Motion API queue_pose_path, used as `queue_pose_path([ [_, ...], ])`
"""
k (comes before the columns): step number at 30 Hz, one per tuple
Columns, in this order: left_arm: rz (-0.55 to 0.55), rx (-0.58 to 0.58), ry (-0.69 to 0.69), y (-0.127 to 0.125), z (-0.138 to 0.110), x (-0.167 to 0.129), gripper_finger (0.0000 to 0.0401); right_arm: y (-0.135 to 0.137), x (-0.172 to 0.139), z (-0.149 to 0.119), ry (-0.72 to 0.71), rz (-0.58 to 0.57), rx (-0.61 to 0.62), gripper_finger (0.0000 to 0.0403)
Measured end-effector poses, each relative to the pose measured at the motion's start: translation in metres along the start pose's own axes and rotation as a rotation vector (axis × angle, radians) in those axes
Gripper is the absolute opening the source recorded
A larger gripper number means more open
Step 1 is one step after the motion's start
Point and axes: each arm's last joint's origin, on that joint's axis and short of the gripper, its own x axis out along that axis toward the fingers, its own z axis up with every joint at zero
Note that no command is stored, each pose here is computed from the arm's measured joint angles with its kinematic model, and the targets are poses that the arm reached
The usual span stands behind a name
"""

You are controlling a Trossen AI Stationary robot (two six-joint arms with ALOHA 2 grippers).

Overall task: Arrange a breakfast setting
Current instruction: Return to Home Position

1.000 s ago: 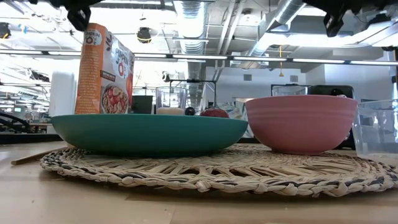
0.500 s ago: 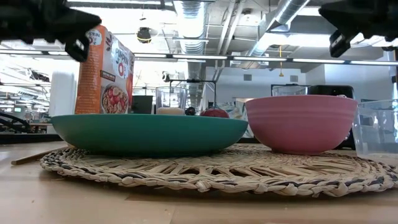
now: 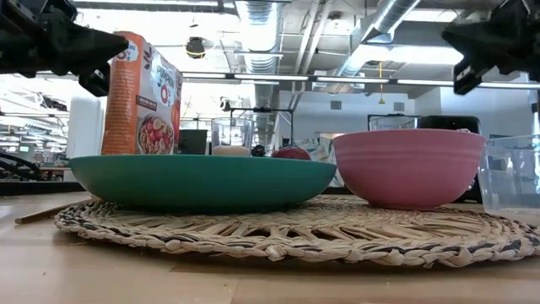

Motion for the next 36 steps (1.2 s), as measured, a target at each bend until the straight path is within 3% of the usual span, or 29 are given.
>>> queue_pose_path([
  [12,0.072,0.056,0.043,0.003,-0.005,0.0,0.0006,-0.005,-0.001,-0.02,0.167,-0.061,0.038,0.0052],
  [36,0.071,0.05,0.045,0.003,-0.006,0.0,0.0006,-0.005,-0.001,-0.023,0.189,-0.065,0.051,0.0052],
])
